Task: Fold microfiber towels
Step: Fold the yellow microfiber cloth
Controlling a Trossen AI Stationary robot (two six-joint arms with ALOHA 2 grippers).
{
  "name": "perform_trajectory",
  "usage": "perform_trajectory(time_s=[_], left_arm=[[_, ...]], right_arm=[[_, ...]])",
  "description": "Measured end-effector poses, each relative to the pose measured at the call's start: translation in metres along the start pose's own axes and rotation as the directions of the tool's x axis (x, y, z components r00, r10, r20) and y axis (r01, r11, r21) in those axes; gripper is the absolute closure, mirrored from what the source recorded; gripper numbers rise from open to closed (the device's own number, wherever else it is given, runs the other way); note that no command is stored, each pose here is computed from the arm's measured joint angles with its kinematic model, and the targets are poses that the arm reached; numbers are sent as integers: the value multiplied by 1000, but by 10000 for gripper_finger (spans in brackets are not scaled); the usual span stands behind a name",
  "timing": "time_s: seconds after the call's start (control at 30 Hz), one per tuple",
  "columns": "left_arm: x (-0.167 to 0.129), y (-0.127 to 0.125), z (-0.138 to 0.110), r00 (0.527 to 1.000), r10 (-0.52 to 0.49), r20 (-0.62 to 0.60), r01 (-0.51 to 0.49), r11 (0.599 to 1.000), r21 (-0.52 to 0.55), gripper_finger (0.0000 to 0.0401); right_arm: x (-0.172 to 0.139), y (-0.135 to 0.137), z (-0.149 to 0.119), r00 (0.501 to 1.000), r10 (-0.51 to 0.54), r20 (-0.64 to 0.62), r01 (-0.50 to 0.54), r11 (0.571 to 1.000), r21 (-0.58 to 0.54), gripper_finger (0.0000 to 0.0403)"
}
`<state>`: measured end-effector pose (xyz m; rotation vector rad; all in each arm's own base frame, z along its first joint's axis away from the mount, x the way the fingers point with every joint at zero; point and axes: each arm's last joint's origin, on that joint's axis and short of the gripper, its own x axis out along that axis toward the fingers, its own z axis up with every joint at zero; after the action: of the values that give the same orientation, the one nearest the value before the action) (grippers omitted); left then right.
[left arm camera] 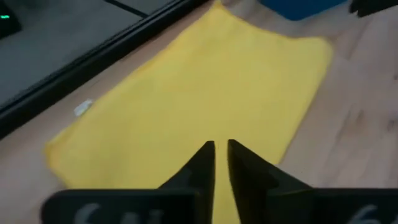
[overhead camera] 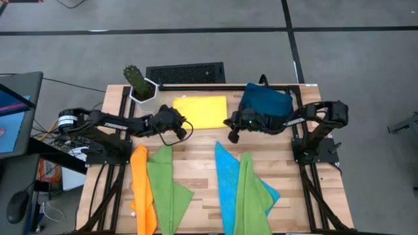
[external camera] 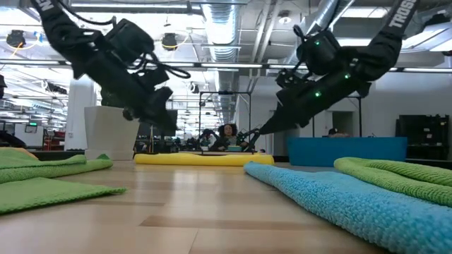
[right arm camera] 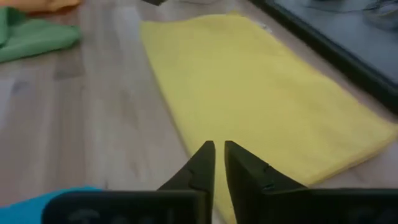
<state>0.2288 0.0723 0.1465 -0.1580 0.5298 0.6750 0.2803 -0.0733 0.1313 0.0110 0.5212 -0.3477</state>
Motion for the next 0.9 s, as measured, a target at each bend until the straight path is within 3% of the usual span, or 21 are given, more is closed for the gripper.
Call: perform_trajectory(time_s=[0.1, 0.23, 0.77, 0.9], left_arm=[[-1, 0, -2, 999, 36, 3, -36, 999, 6, 396], [-2, -3, -3, 999, 35, 4, -35, 999, 12, 393], [-10, -2, -38, 993, 91, -75, -93, 995, -33, 399], [-11, 1, -43, 992, 99, -72, -103, 994, -43, 399]], right_arm=[[1, 2, 0, 1000, -14, 14, 14, 1000, -4, 374], [7, 2, -5, 999, -35, 27, 34, 999, 4, 394], [26, 4, -21, 998, -60, 28, 58, 997, 45, 386], [30, 5, -33, 998, -55, -30, 57, 996, 72, 381]])
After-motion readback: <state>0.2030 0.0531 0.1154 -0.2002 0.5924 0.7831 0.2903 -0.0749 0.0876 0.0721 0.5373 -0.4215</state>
